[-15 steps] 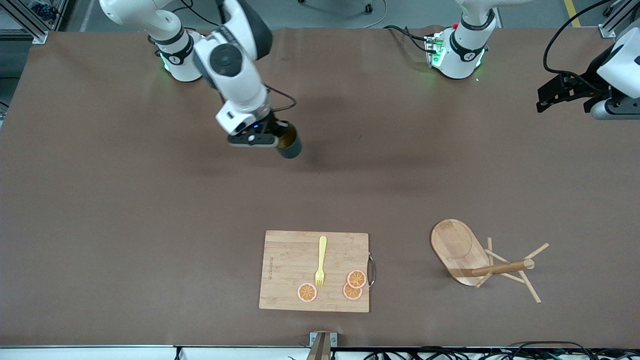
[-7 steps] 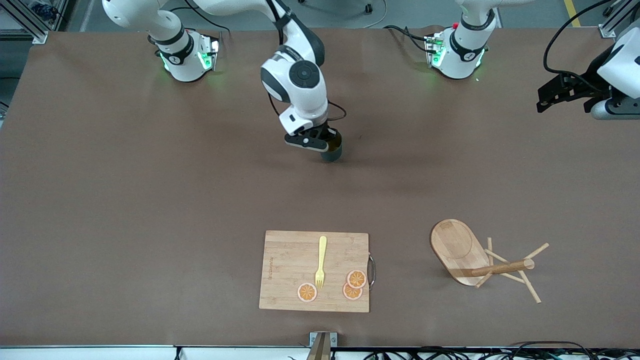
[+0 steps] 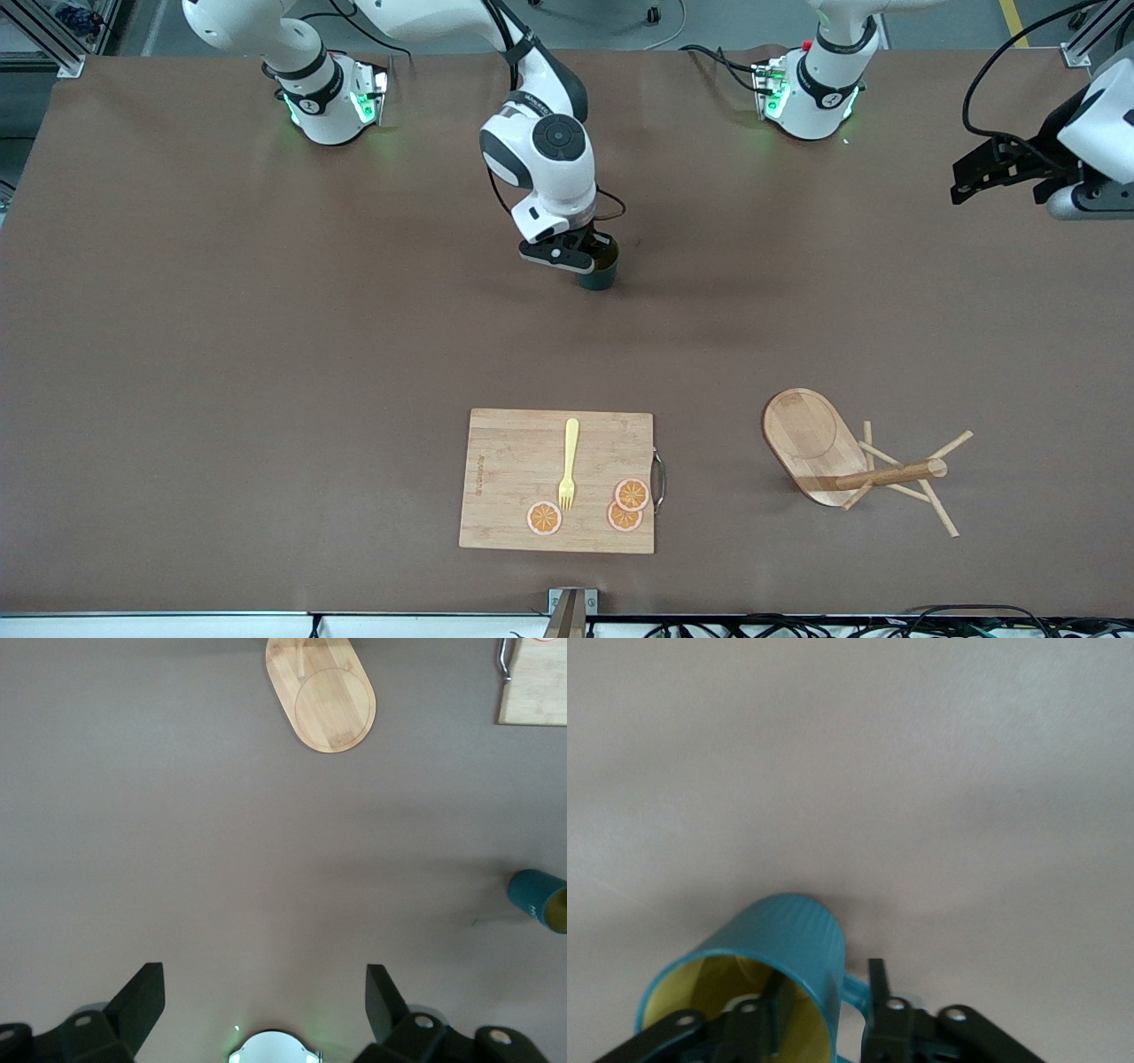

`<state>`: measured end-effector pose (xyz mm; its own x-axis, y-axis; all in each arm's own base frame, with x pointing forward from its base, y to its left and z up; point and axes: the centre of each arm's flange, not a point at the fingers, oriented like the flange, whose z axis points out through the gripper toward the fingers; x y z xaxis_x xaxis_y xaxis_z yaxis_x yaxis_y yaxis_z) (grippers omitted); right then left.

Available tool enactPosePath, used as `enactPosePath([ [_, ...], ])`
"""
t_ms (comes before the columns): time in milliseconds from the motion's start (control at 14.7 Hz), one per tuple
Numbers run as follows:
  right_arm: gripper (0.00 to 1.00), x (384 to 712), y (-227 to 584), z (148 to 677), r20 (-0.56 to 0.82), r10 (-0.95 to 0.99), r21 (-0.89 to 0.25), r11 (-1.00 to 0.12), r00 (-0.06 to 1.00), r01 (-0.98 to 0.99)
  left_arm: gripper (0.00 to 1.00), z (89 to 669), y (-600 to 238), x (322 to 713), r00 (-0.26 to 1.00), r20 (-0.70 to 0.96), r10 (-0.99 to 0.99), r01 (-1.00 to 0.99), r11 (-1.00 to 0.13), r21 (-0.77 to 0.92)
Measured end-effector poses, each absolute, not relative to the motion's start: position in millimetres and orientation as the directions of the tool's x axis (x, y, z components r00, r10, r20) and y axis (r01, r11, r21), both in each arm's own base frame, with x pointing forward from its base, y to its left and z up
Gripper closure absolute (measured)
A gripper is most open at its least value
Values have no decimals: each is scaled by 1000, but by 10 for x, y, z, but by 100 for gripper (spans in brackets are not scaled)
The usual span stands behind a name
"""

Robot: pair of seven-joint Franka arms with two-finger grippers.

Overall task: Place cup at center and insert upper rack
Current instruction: 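Carry the mug to the table middle and set it down, then open and withdraw the right gripper while the left gripper approaches, then lower the left gripper over the mug handle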

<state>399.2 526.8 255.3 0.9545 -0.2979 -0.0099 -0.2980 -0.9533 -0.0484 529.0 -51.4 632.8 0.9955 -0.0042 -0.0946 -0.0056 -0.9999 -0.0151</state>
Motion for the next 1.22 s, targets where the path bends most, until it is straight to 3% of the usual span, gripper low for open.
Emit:
enactPosePath([
  [340,5,4514,5065,3498,-43,-249,12,-968,967,-249,0,5920,-1033,5503,980,-123,160,157,-987,-32],
  [408,0,4664,4870,3743,-51,-220,15,-975,974,-220,0,5808,-1213,5539,973,-129,194,190,-981,-37],
  [883,0,5768,2416,4811,-121,-41,16,-999,992,-39,0,5167,-2752,5428,871,-119,476,471,-880,-66],
  [1223,0,6041,567,5098,-140,62,-2,-998,988,63,0,4519,-4043,4927,776,-32,630,621,-773,-128],
])
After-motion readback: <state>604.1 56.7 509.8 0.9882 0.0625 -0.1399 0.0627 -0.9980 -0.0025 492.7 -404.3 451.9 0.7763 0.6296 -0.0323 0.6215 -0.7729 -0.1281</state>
